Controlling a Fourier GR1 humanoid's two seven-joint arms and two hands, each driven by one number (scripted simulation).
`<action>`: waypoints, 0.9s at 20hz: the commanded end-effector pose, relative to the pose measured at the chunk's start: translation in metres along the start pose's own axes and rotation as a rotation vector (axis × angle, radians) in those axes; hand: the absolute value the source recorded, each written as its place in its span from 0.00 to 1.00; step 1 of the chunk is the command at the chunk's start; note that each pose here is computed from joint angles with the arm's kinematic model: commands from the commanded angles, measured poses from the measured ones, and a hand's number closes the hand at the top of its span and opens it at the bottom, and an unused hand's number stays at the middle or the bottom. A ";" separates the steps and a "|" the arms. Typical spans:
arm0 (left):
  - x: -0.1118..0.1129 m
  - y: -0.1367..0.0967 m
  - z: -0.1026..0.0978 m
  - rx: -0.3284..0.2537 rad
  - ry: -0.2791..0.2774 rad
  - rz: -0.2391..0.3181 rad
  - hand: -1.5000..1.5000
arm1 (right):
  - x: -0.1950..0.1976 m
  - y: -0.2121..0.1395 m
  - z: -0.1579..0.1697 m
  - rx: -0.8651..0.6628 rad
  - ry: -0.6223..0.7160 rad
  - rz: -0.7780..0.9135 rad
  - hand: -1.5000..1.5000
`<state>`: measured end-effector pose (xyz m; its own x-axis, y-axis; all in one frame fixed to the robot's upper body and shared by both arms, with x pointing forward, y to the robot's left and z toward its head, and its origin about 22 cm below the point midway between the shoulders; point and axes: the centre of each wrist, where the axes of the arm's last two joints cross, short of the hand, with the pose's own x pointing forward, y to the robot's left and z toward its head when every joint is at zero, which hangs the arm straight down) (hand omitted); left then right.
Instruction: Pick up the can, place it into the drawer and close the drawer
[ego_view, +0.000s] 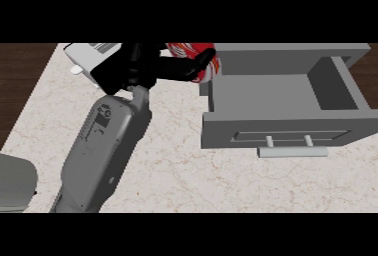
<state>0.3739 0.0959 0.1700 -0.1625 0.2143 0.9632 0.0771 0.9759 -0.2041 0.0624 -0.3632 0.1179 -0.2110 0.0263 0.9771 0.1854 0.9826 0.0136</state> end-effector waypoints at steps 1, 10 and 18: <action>0.015 -0.023 -0.008 0.004 -0.013 -0.015 1.00 | -0.005 -0.005 0.015 0.011 -0.004 0.001 0.00; 0.022 -0.065 -0.036 -0.007 -0.002 -0.042 1.00 | -0.005 0.012 -0.012 -0.018 0.006 -0.023 0.00; 0.007 -0.088 -0.046 0.013 0.019 -0.067 1.00 | 0.008 0.006 -0.023 0.038 -0.026 -0.016 0.00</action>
<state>0.4100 0.0224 0.2074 -0.1504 0.1666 0.9745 0.0758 0.9847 -0.1567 0.0750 -0.3635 0.1232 -0.2244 0.0232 0.9742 0.1649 0.9862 0.0145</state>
